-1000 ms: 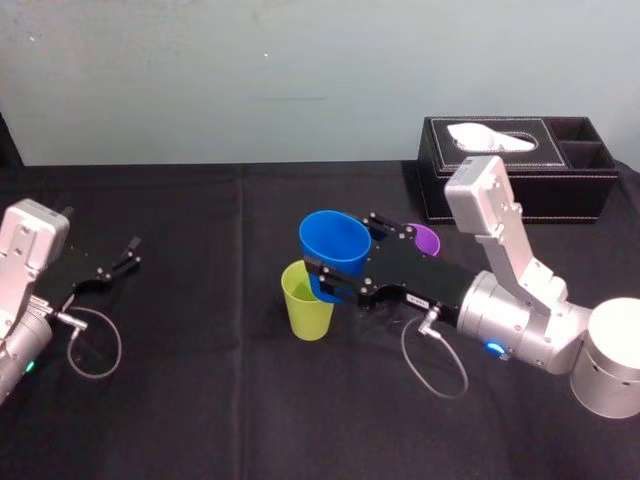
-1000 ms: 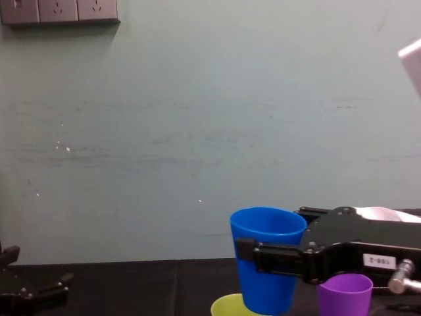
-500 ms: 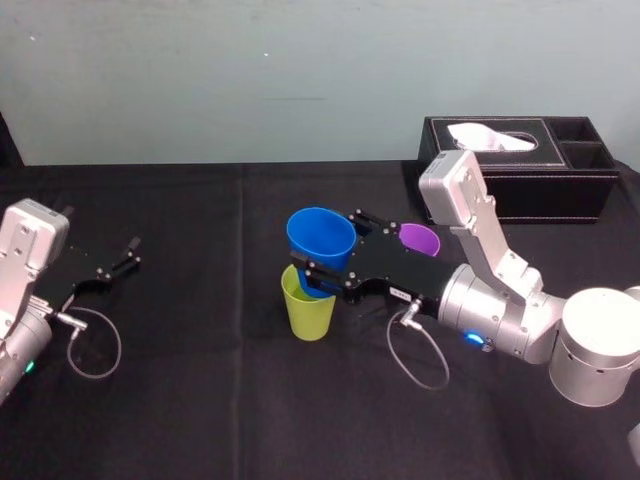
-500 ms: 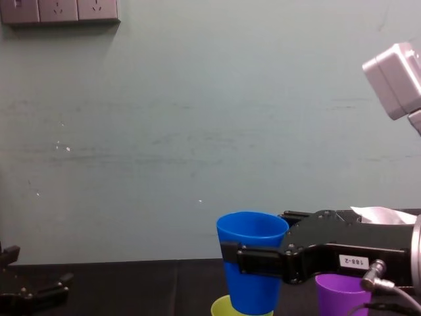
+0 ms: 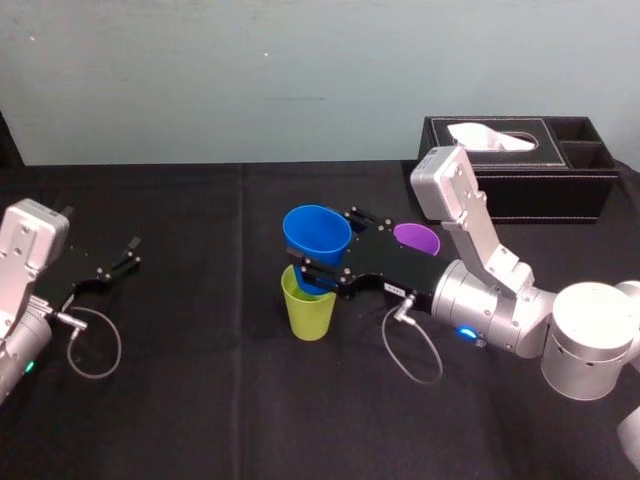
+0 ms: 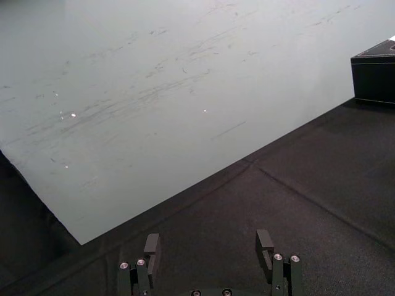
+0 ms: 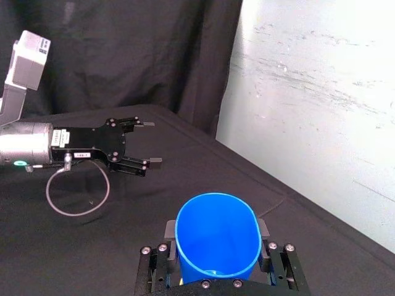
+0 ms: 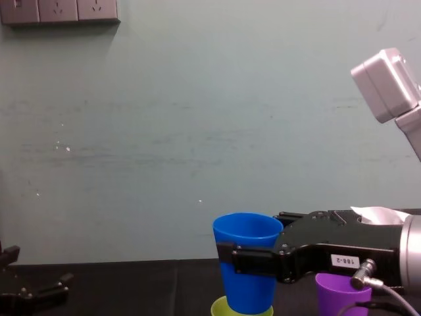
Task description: Stack the three plastic cups sequentially using one hand.
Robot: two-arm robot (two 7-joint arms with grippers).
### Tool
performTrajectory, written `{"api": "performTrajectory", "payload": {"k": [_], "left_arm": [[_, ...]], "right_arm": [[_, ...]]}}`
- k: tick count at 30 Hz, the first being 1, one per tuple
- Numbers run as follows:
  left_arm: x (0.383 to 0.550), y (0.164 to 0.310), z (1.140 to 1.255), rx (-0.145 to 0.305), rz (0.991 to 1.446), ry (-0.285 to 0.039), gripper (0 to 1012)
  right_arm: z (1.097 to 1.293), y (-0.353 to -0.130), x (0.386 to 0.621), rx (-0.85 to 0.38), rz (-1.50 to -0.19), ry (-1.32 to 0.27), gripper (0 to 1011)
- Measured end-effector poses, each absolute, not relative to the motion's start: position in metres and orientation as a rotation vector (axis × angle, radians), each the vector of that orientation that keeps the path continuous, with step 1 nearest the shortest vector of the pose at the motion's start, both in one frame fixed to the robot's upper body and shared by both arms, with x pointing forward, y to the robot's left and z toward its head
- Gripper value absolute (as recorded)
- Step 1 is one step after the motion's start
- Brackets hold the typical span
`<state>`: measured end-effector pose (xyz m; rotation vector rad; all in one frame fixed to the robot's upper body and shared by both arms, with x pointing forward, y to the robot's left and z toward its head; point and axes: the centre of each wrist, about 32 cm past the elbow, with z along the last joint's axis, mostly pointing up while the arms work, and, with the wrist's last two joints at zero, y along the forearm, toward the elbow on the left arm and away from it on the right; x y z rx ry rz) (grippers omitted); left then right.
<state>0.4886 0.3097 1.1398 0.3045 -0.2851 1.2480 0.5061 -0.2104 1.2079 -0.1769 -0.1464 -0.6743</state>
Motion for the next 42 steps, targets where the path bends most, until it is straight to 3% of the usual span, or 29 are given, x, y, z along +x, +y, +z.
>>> {"api": "performTrajectory", "payload": {"k": [42], "left_arm": [[0.489,0.310,1.140,0.304,1.248,-0.285,1010]], "right_arm": [[1.191,-0.201,0.517,-0.207,-0.676,-0.140,723]]}}
